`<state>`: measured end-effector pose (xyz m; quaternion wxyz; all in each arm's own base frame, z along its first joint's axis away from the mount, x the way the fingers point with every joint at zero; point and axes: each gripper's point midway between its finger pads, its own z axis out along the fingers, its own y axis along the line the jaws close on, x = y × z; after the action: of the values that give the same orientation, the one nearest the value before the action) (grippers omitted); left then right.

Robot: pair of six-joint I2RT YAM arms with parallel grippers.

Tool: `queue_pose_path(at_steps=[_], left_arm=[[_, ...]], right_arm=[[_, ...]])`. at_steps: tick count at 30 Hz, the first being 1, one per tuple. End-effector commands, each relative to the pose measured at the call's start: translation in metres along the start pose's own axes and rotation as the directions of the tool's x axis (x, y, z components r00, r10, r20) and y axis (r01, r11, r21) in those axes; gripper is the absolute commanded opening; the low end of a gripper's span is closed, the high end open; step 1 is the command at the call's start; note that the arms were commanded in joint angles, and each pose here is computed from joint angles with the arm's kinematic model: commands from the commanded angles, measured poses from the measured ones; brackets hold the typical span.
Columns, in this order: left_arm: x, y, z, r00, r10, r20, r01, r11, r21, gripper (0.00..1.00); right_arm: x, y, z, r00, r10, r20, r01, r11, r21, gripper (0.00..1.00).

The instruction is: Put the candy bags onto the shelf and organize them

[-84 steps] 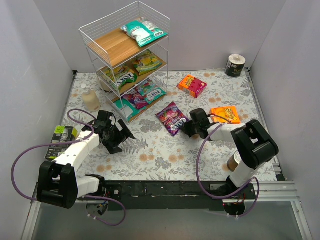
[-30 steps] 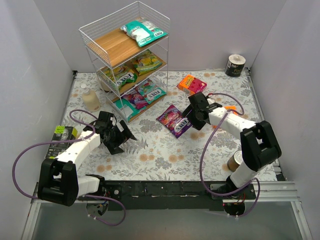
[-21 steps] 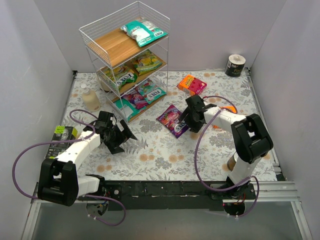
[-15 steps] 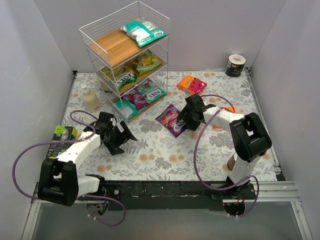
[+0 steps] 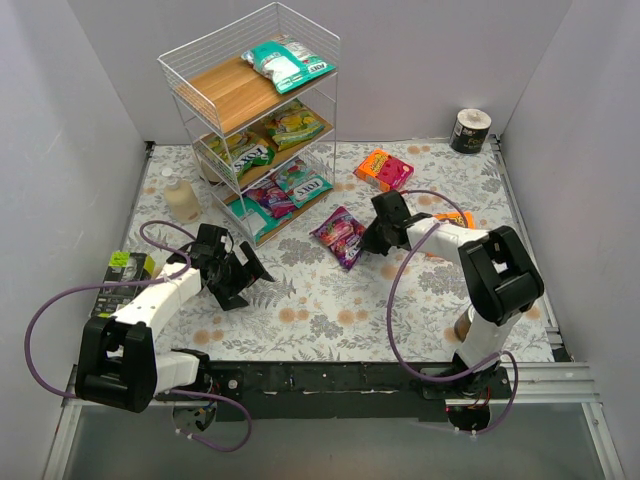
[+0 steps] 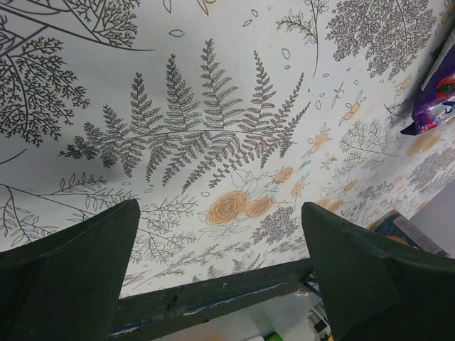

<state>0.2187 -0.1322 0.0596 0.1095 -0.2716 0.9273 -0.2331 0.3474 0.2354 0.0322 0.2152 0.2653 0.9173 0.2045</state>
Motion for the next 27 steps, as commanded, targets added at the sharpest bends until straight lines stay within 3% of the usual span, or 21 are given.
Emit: queue_pose_path(at_steps=[1, 4, 9, 15, 18, 20, 27], left_arm=[[0.000, -0.001, -0.003, 1.000, 0.021, 0.009, -0.021, 1.000, 0.012, 0.98], [0.000, -0.001, -0.002, 1.000, 0.024, 0.011, -0.024, 1.000, 0.011, 0.98], [0.003, 0.003, 0.001, 1.000, 0.025, 0.001, -0.025, 1.000, 0.003, 0.98], [0.005, 0.007, 0.003, 1.000, 0.024, -0.004, -0.024, 1.000, -0.001, 0.98], [0.006, 0.008, 0.003, 1.000, 0.027, -0.004, -0.027, 1.000, -0.003, 0.98], [0.006, 0.008, 0.003, 1.000, 0.028, -0.004, -0.028, 1.000, -0.004, 0.98], [0.006, 0.008, 0.003, 1.000, 0.031, -0.003, -0.031, 1.000, 0.000, 0.98]], right_arm=[[-0.011, 0.026, -0.027, 0.999, -0.035, 0.035, 0.038, 0.995, -0.093, 0.01], [-0.029, 0.071, -0.062, 0.995, -0.034, 0.095, 0.057, 0.965, -0.257, 0.01], [-0.069, 0.144, -0.145, 0.968, 0.042, 0.246, 0.098, 0.841, -0.532, 0.01], [-0.099, 0.191, -0.219, 0.936, 0.108, 0.334, 0.159, 0.718, -0.677, 0.01], [-0.110, 0.214, -0.262, 0.918, 0.145, 0.368, 0.201, 0.629, -0.750, 0.01], [-0.113, 0.231, -0.299, 0.908, 0.168, 0.384, 0.245, 0.531, -0.811, 0.01], [-0.120, 0.277, -0.402, 0.877, 0.194, 0.440, 0.381, 0.277, -0.882, 0.01]])
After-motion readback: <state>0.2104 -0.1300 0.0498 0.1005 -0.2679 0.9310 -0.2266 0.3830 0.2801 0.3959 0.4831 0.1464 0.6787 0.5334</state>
